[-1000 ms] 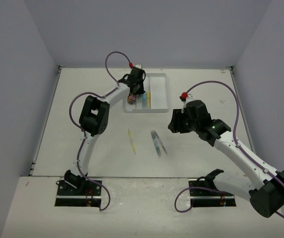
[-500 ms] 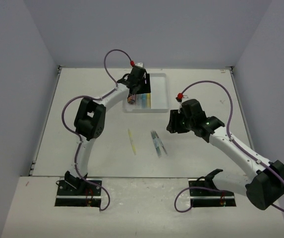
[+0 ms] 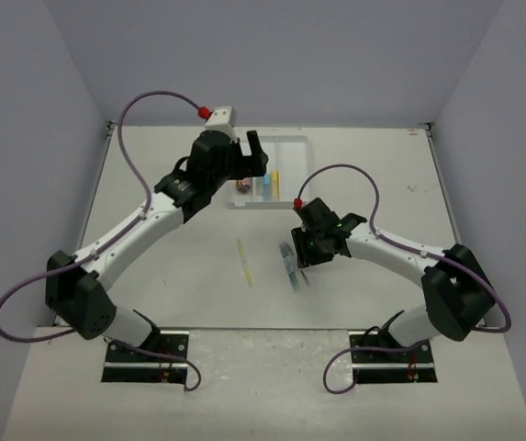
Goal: Sort the stationery into containers
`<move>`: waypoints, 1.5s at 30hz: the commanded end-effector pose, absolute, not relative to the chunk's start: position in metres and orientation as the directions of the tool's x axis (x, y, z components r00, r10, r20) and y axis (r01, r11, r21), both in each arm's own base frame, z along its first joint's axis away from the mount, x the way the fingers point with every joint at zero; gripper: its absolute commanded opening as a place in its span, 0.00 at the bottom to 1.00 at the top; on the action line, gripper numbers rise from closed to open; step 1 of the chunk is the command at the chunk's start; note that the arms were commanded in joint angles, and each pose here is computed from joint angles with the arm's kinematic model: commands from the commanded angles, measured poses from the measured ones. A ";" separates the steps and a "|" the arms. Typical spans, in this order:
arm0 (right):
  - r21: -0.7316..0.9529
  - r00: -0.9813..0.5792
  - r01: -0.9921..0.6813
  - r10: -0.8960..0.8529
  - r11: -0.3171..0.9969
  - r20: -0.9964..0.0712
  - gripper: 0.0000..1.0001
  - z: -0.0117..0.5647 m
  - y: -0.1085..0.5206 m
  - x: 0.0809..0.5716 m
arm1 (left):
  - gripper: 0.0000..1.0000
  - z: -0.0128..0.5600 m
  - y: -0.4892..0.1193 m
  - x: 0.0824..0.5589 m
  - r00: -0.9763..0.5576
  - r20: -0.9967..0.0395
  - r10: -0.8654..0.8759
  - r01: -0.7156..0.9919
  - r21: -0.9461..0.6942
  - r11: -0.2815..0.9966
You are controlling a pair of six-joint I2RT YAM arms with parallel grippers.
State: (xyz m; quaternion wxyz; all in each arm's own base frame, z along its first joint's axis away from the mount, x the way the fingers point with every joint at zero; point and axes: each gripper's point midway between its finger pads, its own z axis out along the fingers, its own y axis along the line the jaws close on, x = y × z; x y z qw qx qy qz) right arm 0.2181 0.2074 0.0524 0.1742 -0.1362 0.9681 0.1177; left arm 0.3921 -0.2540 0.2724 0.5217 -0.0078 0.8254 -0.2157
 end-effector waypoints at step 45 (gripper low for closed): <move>0.056 -0.826 -0.109 -0.059 0.993 -0.561 0.16 0.135 0.207 0.505 | 0.93 0.072 -0.225 0.251 -0.710 -0.692 -0.127 0.028 -0.208 0.978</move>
